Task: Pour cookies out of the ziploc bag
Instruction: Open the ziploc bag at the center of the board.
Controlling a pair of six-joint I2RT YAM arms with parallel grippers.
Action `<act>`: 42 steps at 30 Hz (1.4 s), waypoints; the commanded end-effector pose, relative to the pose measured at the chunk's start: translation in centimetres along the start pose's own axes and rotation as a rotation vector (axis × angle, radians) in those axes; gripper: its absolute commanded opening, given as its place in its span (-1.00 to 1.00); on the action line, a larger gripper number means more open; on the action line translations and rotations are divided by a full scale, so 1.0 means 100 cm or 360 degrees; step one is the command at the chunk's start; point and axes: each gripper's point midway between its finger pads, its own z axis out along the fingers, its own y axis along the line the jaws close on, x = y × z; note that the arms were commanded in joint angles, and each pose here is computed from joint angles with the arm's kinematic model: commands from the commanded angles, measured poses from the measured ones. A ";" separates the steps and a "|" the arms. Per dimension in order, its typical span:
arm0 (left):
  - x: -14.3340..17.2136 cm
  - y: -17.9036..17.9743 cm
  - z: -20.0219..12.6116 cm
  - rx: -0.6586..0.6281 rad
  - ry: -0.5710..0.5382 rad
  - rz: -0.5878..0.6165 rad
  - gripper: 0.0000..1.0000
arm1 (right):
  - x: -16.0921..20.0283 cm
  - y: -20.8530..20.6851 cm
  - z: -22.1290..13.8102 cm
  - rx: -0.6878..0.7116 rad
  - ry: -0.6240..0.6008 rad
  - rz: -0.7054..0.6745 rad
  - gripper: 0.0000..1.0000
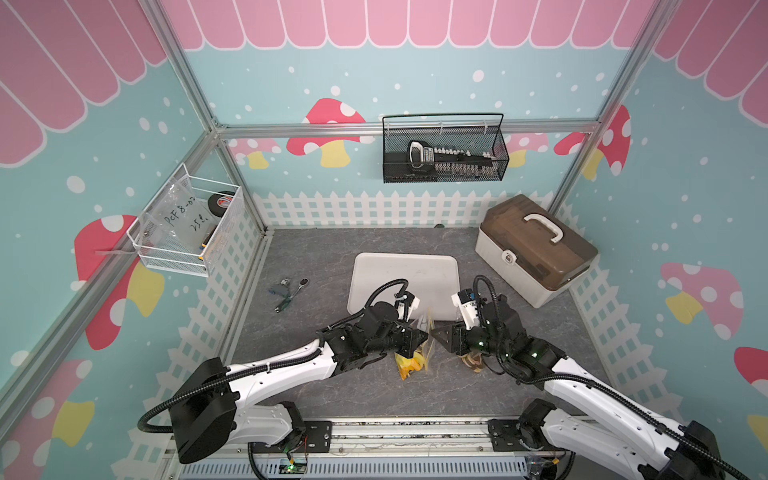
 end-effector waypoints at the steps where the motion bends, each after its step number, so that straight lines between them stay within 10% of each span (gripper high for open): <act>1: 0.001 -0.003 0.000 0.0027 -0.0008 -0.0003 -1.00 | -0.005 0.005 0.002 -0.0001 -0.0021 -0.0025 -0.04; 12: -0.001 -0.005 -0.003 0.0036 -0.0025 -0.0001 -1.00 | 0.014 -0.002 0.017 0.0118 0.0073 -0.0069 -0.34; 21: -0.003 -0.004 -0.007 0.0007 -0.0034 0.0009 -1.00 | 0.008 -0.007 0.010 0.0238 0.0070 -0.0134 -0.99; 42: -0.028 0.000 -0.114 -0.0286 -0.0270 0.0125 -1.00 | -0.065 0.053 0.013 0.0328 0.0002 -0.0484 -1.00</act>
